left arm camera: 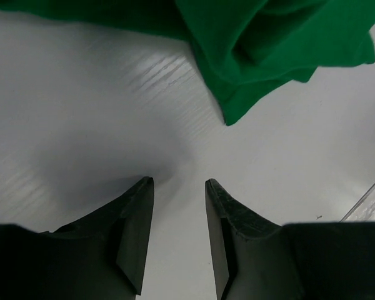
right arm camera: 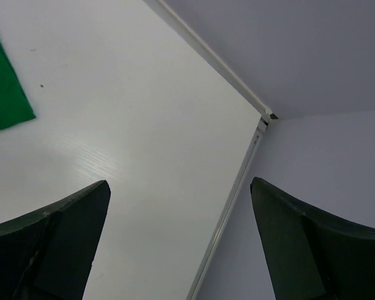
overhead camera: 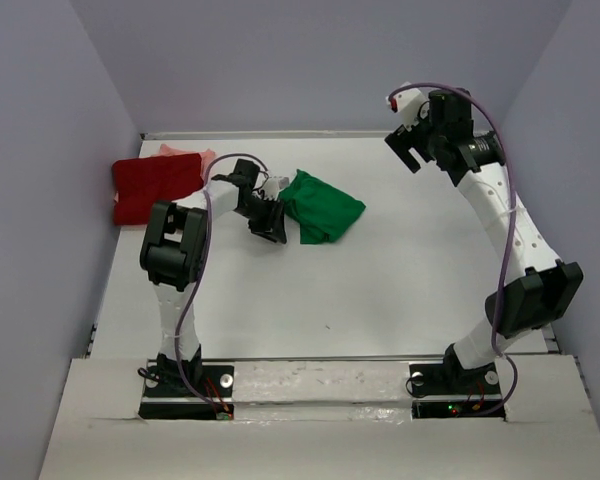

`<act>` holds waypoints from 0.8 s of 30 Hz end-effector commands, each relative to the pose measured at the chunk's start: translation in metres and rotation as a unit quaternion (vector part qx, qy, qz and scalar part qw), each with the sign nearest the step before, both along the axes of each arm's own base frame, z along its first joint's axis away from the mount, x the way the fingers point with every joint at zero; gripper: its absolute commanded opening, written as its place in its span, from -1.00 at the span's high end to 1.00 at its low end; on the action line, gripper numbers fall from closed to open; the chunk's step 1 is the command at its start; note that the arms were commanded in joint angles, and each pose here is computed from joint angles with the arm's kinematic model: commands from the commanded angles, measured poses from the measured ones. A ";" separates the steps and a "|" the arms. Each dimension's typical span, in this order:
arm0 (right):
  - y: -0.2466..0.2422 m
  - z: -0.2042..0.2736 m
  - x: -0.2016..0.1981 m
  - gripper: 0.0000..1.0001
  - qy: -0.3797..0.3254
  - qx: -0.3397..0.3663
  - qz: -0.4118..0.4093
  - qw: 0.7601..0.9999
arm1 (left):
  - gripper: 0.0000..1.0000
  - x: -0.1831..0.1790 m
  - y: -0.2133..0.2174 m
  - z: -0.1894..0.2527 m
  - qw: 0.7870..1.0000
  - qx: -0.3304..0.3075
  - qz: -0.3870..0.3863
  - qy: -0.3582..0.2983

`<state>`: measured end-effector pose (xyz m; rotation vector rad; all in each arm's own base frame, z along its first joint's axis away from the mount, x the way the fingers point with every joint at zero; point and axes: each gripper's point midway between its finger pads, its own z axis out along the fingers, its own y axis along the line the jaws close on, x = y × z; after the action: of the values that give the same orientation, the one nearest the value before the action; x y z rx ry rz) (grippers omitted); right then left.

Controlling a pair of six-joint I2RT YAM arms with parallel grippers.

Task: Fold and stack the t-shirts
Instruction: Fold the long partially folded tshirt into a neat square

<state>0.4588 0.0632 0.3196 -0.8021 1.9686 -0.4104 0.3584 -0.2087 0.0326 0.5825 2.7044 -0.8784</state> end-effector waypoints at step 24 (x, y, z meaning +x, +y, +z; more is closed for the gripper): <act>-0.047 -0.047 -0.024 -0.99 0.040 -0.040 -0.048 0.997 | 0.18 0.118 -0.022 0.042 0.982 0.030 0.109 -0.153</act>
<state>0.4363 0.0234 0.2480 -0.8434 2.1467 -0.4989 0.4522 -0.2420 0.0338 0.4273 2.5750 -0.7318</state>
